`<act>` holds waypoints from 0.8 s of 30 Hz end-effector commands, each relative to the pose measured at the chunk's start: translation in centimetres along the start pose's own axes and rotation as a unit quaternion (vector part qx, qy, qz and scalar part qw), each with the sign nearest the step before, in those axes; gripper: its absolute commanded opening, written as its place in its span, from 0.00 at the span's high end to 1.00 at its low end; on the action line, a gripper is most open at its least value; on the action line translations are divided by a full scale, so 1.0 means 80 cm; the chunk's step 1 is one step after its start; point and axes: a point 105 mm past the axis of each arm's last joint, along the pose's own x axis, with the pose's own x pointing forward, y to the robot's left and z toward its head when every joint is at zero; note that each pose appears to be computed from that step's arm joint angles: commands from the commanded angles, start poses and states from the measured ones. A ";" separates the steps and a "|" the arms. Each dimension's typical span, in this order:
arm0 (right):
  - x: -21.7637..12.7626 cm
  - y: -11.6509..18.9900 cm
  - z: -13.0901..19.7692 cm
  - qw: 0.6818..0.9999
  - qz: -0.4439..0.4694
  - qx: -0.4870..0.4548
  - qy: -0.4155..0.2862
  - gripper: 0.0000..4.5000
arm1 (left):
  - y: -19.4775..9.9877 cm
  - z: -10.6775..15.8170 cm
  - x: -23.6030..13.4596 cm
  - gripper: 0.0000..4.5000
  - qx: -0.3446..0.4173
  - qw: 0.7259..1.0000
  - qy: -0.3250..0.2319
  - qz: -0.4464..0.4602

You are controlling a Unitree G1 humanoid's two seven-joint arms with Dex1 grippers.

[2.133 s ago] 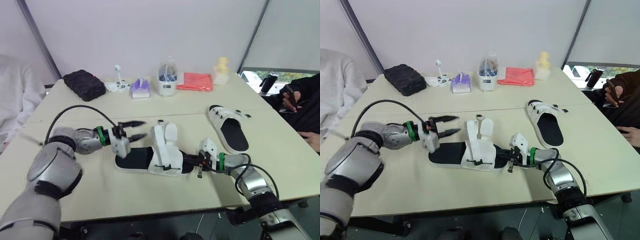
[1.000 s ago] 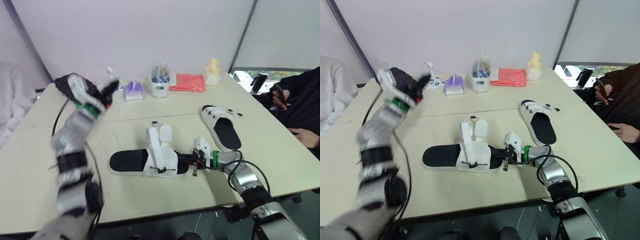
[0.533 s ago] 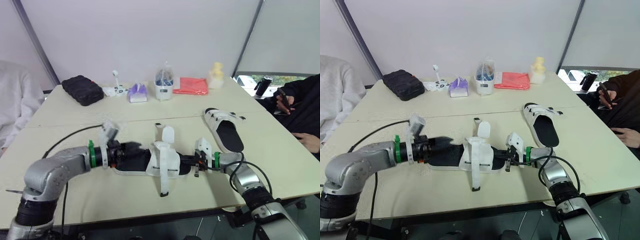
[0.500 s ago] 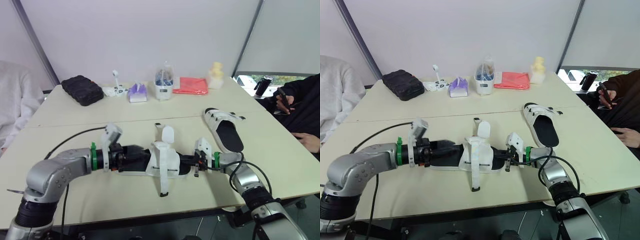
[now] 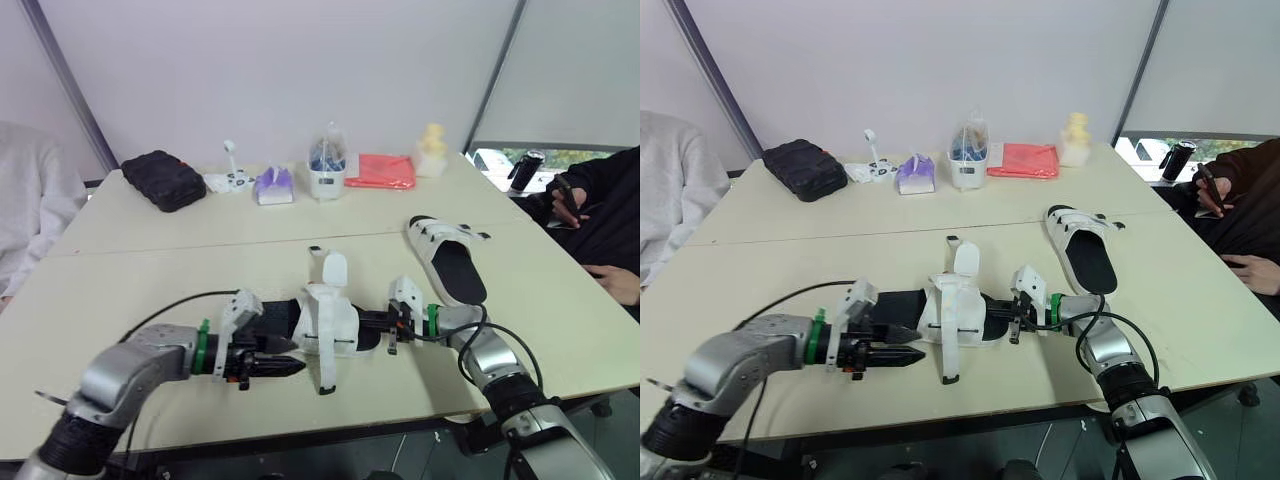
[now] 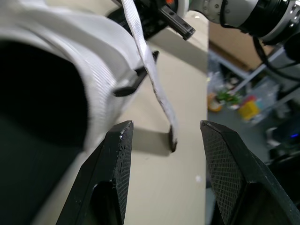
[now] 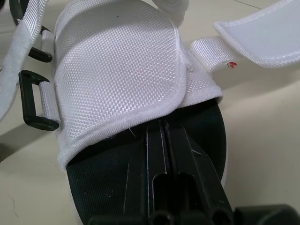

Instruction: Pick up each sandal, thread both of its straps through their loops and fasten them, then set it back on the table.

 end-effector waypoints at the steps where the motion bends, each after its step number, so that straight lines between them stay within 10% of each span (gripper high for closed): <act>1: 0.000 0.012 -0.045 0.997 0.004 0.038 0.068 1.00 | -0.003 0.007 0.016 0.49 0.026 0.999 0.007 -0.031; 6: 0.001 0.013 -0.044 0.997 0.006 0.036 0.069 1.00 | 0.008 0.006 0.042 0.54 0.027 0.999 0.010 -0.041; 11: -0.001 0.013 -0.045 0.997 0.003 0.036 0.070 1.00 | 0.008 0.007 0.055 0.99 0.031 0.998 0.010 -0.047; 24: -0.001 0.013 -0.048 0.997 -0.003 0.039 0.071 1.00 | -0.006 0.109 0.000 0.99 -0.020 0.989 -0.122 -0.086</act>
